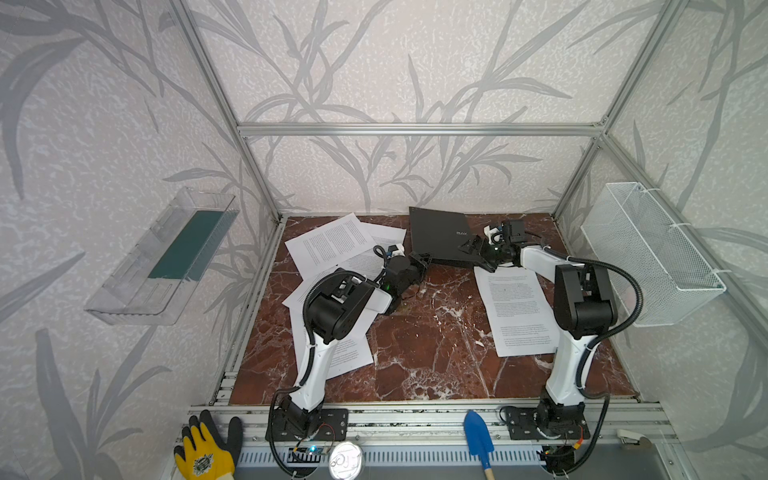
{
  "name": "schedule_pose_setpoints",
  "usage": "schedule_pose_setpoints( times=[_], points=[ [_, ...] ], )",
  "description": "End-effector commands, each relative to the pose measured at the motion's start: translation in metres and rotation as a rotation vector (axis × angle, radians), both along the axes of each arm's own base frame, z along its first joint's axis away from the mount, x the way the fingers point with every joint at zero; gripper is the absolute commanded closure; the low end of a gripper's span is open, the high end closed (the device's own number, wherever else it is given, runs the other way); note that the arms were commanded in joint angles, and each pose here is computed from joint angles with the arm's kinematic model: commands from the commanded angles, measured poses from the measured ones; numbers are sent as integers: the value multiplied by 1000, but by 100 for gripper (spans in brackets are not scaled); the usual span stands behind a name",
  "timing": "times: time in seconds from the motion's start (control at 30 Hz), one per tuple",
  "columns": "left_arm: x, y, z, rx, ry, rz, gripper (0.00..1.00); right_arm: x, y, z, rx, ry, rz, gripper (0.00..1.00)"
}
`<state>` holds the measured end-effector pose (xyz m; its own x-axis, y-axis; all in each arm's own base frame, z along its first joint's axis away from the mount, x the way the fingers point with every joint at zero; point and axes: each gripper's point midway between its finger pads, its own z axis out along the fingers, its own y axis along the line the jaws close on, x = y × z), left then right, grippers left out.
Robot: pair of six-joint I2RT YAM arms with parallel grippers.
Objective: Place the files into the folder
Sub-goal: 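Lift the folder's cover upright with the right gripper while the left gripper holds the edge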
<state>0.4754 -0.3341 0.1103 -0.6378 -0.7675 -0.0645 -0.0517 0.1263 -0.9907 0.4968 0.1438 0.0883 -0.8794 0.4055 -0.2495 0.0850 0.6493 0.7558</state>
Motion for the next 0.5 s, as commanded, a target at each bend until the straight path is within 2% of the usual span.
schedule_pose_setpoints(
  times=[0.0, 0.13, 0.37, 0.43, 0.47],
  points=[
    [1, -6, 35, -82, -88, -29, 92, 18, 3, 18, 84, -31, 2, 13],
    [3, -9, 37, -79, -91, -44, 92, 27, 4, 29, 125, -65, 6, 32],
    [2, -10, 39, -72, -99, -65, 91, 32, 8, 77, 162, -165, 24, 91],
    [2, -7, 39, -64, -101, -69, 89, 29, 10, 95, 174, -196, 33, 100],
    [1, -7, 40, -57, -105, -73, 87, 27, 12, 107, 182, -216, 42, 100]
  ],
)
